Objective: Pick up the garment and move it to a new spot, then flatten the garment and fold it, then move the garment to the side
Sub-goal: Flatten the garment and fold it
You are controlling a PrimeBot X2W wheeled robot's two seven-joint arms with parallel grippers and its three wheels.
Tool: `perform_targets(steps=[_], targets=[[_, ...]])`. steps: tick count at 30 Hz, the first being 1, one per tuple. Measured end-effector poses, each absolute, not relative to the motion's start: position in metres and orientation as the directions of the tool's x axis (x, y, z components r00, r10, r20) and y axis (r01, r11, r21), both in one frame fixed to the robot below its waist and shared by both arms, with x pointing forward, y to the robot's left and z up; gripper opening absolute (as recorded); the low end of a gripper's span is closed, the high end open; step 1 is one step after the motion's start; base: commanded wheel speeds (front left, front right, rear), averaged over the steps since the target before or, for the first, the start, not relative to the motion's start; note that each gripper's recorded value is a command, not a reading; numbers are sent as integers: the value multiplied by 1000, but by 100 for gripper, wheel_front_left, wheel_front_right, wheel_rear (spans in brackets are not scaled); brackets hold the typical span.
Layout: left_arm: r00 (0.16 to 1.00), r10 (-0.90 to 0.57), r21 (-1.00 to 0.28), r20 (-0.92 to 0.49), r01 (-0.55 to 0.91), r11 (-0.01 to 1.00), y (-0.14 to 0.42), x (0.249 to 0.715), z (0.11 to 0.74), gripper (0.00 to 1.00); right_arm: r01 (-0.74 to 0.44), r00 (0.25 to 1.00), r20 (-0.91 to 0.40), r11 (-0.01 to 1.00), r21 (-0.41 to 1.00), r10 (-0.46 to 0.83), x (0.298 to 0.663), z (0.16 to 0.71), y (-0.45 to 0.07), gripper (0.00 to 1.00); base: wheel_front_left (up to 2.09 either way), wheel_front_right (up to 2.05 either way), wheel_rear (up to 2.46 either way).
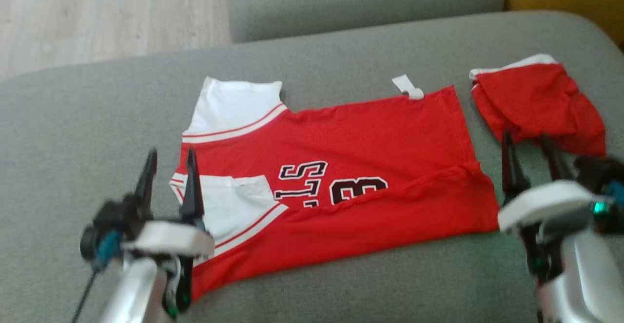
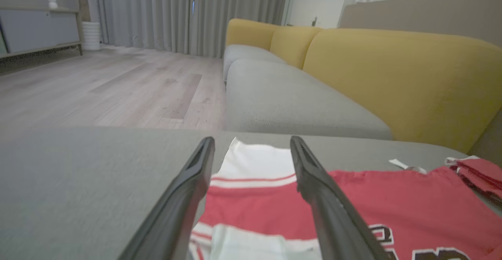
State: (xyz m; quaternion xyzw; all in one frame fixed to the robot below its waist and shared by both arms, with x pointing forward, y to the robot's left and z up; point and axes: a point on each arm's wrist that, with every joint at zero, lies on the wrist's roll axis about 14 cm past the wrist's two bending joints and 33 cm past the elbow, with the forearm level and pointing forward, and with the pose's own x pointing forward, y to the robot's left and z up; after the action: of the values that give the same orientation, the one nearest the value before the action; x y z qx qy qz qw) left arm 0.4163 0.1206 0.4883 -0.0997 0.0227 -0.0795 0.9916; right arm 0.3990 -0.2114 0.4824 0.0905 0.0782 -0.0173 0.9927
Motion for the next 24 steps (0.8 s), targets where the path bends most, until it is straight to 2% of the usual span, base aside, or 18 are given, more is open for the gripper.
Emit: perform_targets(steps=[5,9,12,18,24], targets=[[972,-233,-182,-5,228,956,108,446,503,100,36,997,-78,985,171,-23,428,511,-214,100,0,0,0],[938,-342,-113,-61,334,936,94,486,509,100,21,999,-48,989,146,-14,455,522,-214,100,0,0,0],[902,-398,-63,-166,393,918,88,517,501,100,8,998,-55,993,117,-1,473,520,-216,100,0,0,0],[819,-384,-37,-425,408,912,94,556,456,100,-28,996,-81,997,73,34,500,511,-210,100,0,0,0],[751,-369,-16,-547,432,902,90,577,421,100,-17,996,-91,998,62,23,511,500,-219,100,0,0,0]])
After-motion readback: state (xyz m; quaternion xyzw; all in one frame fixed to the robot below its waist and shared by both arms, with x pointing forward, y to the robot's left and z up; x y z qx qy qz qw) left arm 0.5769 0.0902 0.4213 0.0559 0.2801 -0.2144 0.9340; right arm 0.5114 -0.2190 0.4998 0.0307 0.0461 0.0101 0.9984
